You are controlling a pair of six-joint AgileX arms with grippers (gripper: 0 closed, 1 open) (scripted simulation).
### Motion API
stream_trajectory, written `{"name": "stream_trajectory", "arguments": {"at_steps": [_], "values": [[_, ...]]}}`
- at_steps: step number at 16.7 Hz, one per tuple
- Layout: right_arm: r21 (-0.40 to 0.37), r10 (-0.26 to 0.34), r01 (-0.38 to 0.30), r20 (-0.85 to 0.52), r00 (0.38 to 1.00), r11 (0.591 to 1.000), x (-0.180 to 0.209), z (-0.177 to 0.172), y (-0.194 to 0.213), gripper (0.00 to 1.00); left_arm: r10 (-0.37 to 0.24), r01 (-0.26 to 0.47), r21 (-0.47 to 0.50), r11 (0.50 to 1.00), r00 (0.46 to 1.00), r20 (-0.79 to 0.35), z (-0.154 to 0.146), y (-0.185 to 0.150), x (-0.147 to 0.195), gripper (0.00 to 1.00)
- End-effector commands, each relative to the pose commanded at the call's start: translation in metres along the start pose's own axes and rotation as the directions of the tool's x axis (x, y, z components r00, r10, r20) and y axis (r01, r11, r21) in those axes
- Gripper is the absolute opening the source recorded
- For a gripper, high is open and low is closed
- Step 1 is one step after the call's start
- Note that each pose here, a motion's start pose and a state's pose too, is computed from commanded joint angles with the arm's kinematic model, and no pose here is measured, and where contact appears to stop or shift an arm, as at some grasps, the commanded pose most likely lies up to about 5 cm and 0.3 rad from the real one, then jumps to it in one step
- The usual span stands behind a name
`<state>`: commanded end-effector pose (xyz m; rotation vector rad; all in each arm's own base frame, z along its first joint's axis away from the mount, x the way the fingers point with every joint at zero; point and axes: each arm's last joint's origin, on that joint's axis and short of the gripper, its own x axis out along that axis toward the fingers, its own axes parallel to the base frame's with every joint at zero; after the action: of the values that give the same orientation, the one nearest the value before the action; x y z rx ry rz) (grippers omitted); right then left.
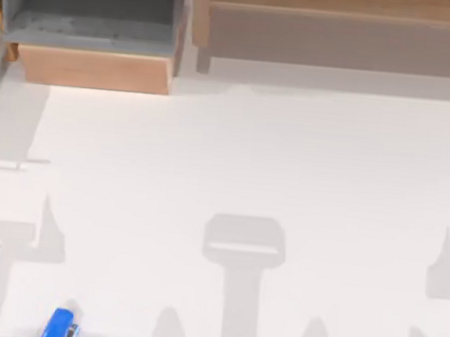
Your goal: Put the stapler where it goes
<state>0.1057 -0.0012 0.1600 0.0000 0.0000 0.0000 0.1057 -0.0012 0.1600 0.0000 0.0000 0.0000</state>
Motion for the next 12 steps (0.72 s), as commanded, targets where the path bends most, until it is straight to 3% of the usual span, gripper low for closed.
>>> {"name": "stream_trajectory", "arguments": {"at_steps": [4, 7, 9, 12], "values": [[0.000, 0.000, 0.000, 0.000, 1.000, 1.000, 0.000, 0.000, 0.000, 1.00, -0.022, 0.021, -0.013, 1.000, 0.999, -0.045, 0.002, -0.002, 0.001, 1.00], [0.000, 0.000, 0.000, 0.000, 1.000, 1.000, 0.000, 0.000, 0.000, 1.00, -0.093, 0.084, -0.054, 0.995, 0.974, -0.208, 0.006, -0.011, 0.004, 1.00], [0.000, 0.000, 0.000, 0.000, 1.000, 1.000, 0.000, 0.000, 0.000, 1.00, -0.151, 0.127, -0.087, 0.988, 0.918, -0.368, 0.008, -0.019, 0.009, 1.00], [0.000, 0.000, 0.000, 0.000, 1.000, 1.000, 0.000, 0.000, 0.000, 1.00, -0.217, 0.178, -0.126, 0.976, 0.751, -0.623, 0.010, -0.035, 0.017, 1.00]]}}
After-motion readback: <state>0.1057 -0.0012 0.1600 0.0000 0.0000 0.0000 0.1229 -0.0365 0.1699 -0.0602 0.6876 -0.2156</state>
